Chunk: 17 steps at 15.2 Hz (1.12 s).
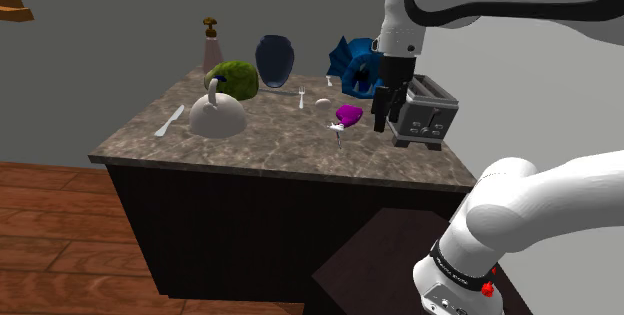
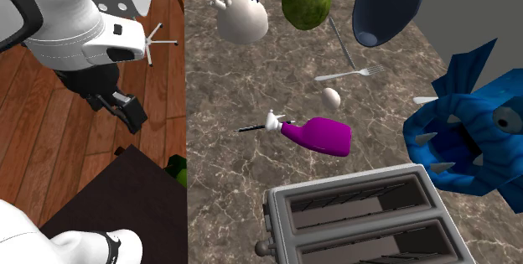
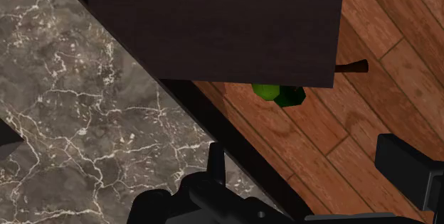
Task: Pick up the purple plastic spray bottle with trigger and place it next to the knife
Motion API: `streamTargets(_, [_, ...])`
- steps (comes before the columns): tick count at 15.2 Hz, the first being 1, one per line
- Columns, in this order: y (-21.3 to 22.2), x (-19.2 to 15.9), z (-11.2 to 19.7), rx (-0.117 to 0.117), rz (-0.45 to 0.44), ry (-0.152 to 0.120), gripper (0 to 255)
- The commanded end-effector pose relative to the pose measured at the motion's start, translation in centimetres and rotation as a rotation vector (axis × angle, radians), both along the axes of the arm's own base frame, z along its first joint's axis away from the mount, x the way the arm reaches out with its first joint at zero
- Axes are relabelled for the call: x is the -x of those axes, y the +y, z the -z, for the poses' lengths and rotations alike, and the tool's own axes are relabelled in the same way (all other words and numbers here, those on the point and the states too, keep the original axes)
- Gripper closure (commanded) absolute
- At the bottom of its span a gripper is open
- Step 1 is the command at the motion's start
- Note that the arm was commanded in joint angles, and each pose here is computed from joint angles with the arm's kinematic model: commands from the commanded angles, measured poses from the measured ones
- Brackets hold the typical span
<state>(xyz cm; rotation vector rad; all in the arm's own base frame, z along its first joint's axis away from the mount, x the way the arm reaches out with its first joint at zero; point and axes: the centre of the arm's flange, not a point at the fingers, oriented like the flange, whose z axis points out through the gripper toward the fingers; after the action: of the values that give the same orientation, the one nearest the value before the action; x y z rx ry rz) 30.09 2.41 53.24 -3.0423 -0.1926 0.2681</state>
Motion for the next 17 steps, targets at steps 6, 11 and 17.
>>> streamTargets(6, [-3.9, -3.7, 3.1, 0.001, -0.071, -0.03, 0])
streamTargets(11, [-7.5, -7.7, 6.1, 0.003, -0.143, -0.06, 0])
streamTargets(17, [-11.5, -13.0, 9.4, 0.004, -0.229, -0.096, 0])
